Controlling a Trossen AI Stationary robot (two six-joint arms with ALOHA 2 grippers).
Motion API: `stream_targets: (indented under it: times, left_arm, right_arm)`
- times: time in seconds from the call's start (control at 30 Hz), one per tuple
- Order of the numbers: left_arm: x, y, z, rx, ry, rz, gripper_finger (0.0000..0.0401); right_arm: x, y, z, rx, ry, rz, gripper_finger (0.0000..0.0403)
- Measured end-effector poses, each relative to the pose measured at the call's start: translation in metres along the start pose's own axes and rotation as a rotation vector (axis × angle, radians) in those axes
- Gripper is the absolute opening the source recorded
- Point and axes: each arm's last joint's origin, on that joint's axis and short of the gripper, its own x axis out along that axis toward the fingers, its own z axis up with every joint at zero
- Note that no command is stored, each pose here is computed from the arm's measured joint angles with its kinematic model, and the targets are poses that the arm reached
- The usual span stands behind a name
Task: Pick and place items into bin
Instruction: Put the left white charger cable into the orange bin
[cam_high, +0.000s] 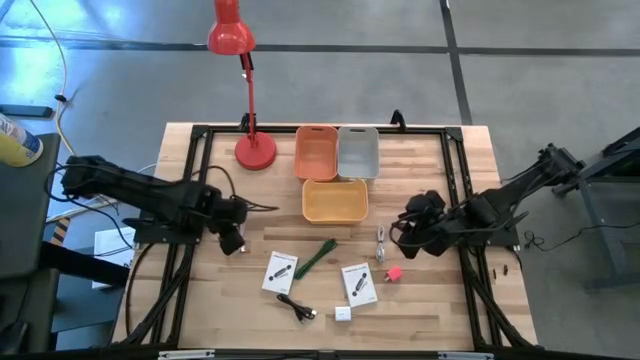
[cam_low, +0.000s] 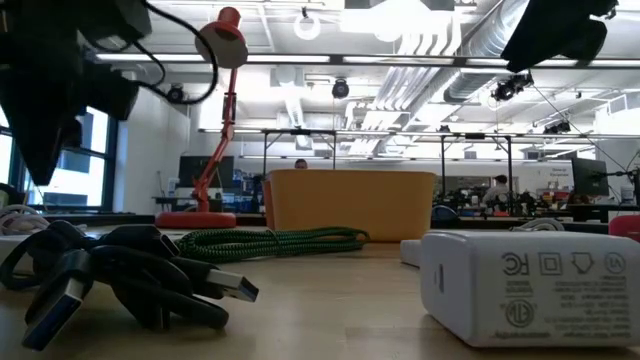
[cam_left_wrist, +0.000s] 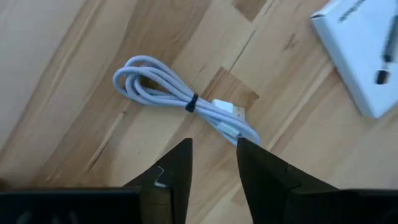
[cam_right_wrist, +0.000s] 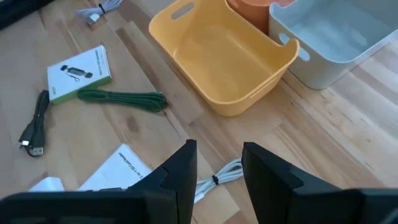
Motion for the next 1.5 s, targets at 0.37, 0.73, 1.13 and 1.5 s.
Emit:
stream_targets:
  times: [0.37,0.73,1.13,1.5]
  left_arm:
    - [0.020,-0.008,0.011,-0.058,0.042,0.038,0.0278]
    - [0.039,-0.009,0.017,-0.146,0.086,0.129,0.0385]
    - [0.062,-0.018,0.030,-0.134,0.079,0.125,0.0330]
    - [0.062,-0.015,0.027,-0.058,0.110,0.145,0.0242]
  right_arm:
    - [-0.008,-0.008,0.001,-0.043,-0.004,-0.005,0.0119]
    - [-0.008,-0.008,0.001,-0.065,-0.002,-0.007,0.0119]
    - [-0.007,-0.008,0.001,-0.072,0.005,-0.003,0.0119]
    - [-0.008,-0.008,0.002,-0.071,-0.019,-0.017,0.0119]
